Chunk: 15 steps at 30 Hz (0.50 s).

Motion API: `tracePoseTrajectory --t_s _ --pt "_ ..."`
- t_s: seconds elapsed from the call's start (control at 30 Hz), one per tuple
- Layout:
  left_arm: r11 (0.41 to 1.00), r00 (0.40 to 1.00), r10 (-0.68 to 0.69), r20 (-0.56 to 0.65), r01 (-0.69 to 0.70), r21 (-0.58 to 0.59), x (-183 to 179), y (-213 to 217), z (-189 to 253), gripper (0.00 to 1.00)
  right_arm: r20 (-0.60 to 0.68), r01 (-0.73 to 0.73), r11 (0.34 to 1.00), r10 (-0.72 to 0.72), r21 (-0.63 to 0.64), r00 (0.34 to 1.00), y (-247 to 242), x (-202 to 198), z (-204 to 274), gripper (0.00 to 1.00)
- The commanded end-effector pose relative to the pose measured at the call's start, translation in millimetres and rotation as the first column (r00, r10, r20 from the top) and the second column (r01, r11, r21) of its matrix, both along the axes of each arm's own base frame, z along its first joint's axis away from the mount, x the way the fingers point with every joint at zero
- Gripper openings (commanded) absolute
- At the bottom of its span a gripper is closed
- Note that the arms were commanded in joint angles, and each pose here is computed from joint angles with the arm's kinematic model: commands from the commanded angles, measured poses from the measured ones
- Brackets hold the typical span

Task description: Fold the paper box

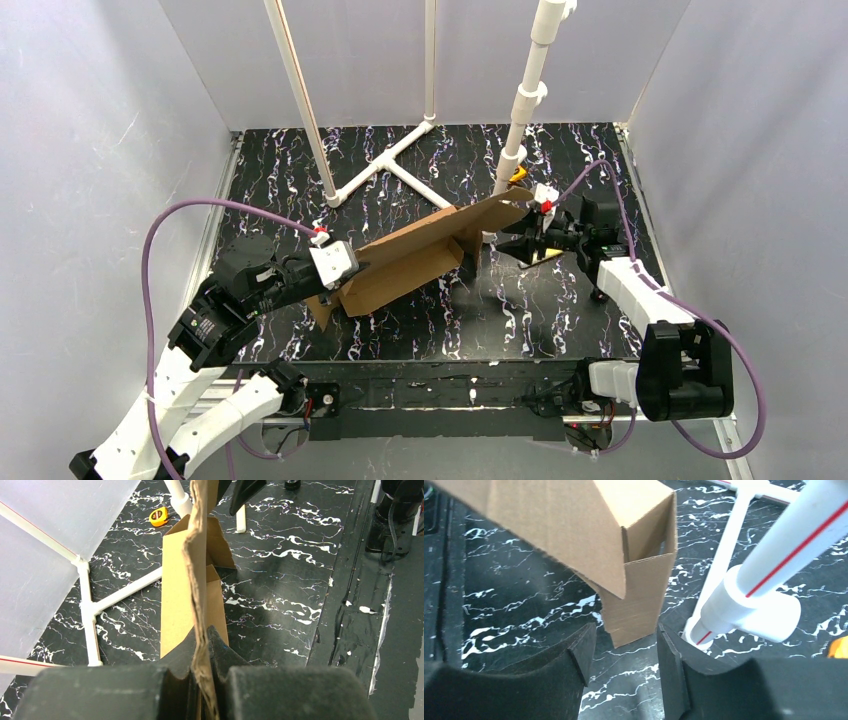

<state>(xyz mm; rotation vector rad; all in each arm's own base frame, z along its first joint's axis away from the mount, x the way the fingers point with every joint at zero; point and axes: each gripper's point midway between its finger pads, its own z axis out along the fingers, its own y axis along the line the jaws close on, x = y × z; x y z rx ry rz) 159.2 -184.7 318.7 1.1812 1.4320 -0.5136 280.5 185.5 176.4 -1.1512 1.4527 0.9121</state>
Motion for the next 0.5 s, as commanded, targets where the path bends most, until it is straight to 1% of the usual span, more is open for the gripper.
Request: tracePoseTrajectory --t_s 0.0,0.07,0.17,0.33,0.47 --pt "0.999 0.999 0.012 -0.047 -0.01 0.049 -2.6 4.9 -12.3 0.0 0.092 0.081 0.996 -0.083 0.025 0.992 -3.0 22.4 18.1 0.53" --pt "0.999 0.999 0.01 -0.045 -0.008 0.048 -2.5 4.4 -11.4 0.0 0.119 0.113 0.992 -0.118 0.047 0.986 1.0 28.2 16.0 0.45" --pt "0.999 0.999 0.008 -0.046 -0.006 0.047 -2.3 3.9 -11.0 0.0 0.148 0.145 0.987 -0.153 0.062 0.977 11.7 33.6 10.4 0.43" --pt "0.999 0.999 0.011 -0.04 -0.009 0.037 -3.1 4.5 -8.6 0.0 0.167 0.19 0.976 -0.205 0.104 0.964 27.0 41.8 10.8 0.47" --pt "1.0 0.999 0.013 -0.036 -0.012 0.025 -4.4 5.4 -7.3 0.0 0.167 0.207 0.967 -0.231 0.146 0.958 27.9 43.1 11.0 0.57"
